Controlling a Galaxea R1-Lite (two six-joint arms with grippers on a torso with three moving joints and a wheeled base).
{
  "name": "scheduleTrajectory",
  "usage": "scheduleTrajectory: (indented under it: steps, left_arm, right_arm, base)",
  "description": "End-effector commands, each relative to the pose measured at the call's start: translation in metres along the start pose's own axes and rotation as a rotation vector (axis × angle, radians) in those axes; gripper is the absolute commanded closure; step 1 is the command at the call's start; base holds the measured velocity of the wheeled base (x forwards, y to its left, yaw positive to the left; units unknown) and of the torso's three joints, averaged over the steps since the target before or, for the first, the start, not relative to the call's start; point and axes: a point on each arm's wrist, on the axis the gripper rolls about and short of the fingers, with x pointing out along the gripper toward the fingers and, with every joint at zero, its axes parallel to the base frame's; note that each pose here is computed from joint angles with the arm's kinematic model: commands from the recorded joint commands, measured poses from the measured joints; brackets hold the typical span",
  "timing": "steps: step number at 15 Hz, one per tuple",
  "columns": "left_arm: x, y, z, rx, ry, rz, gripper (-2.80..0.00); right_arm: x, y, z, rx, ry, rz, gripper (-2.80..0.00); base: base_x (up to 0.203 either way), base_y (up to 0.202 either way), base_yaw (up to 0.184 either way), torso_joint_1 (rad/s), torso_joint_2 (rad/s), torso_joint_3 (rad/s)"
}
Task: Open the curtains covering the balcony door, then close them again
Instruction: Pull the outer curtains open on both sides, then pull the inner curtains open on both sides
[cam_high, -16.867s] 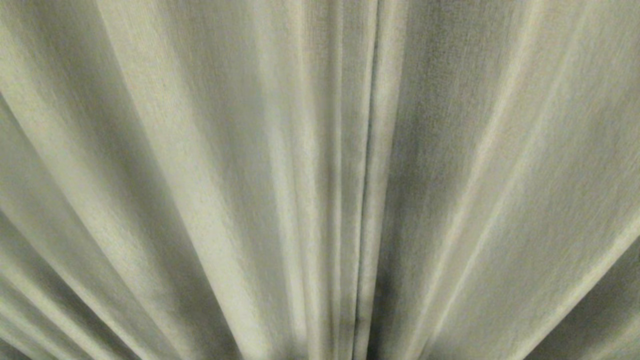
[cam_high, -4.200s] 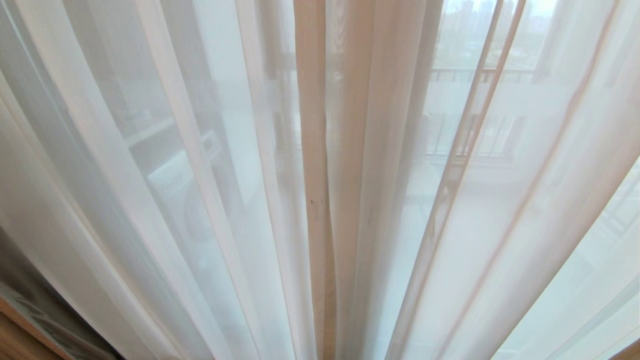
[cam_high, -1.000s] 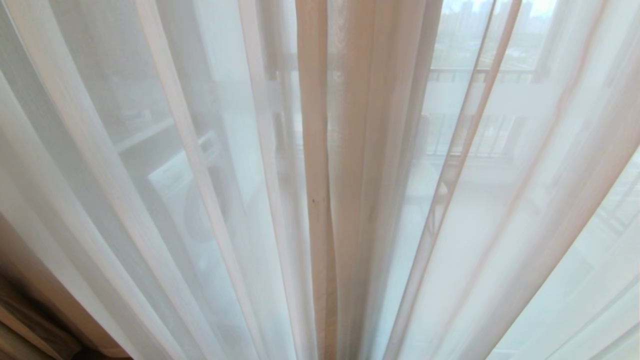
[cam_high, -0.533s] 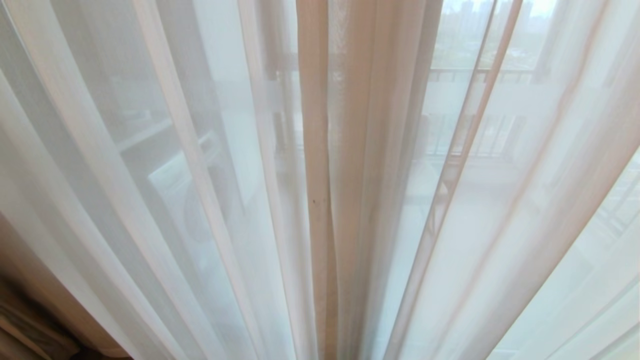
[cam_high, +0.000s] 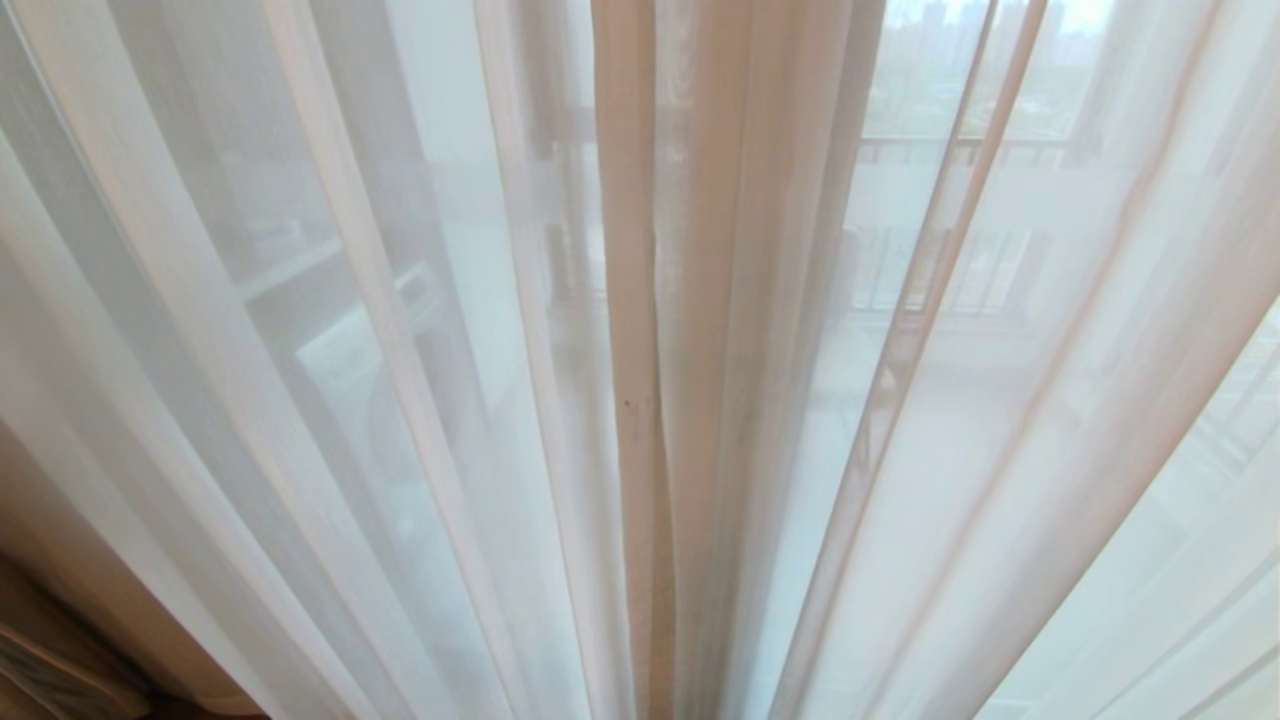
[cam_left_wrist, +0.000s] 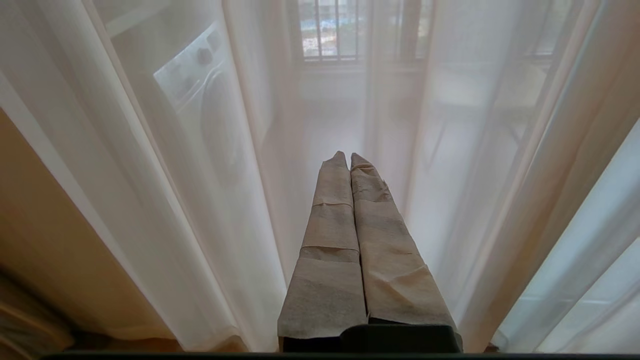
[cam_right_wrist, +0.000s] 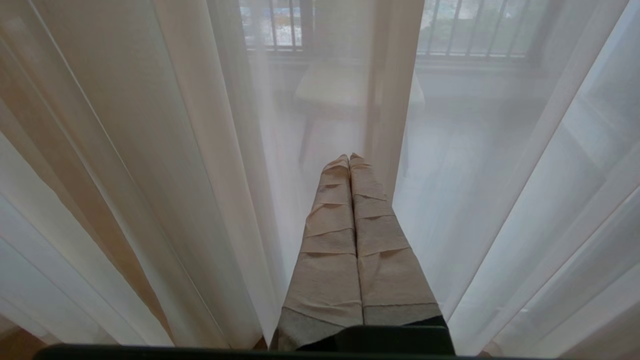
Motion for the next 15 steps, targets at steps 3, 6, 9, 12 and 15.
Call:
scheduleTrajectory:
  steps: [3, 6, 9, 12, 15]
  left_arm:
    - [-0.007, 0.000, 0.022, -0.010, -0.073, -0.058, 0.00]
    - [-0.013, -0.002, 0.045, -0.006, -0.090, -0.199, 0.00]
    - [-0.002, -0.004, 0.077, -0.018, -0.035, -0.359, 0.00]
    - [0.016, -0.005, 0.119, -0.028, -0.001, -0.543, 0.00]
    - [0.042, -0.004, 0.161, -0.036, 0.014, -0.667, 0.00]
  right_arm:
    - [0.000, 0.000, 0.000, 0.000, -0.001, 0.000, 0.00]
    - [0.000, 0.000, 0.000, 0.000, -0.001, 0.000, 0.00]
    - [0.000, 0.000, 0.000, 0.000, 0.000, 0.000, 0.00]
    - [0.000, 0.000, 0.000, 0.000, -0.001, 0.000, 0.00]
    - [0.000, 0.000, 0.000, 0.000, 0.001, 0.000, 0.00]
  base:
    - [0.000, 0.000, 0.000, 0.000, 0.00, 0.000]
    - [0.000, 0.000, 0.000, 0.000, 0.00, 0.000]
    - [0.000, 0.000, 0.000, 0.000, 0.00, 0.000]
    - [0.000, 0.000, 0.000, 0.000, 0.00, 0.000]
    - [0.000, 0.000, 0.000, 0.000, 0.00, 0.000]
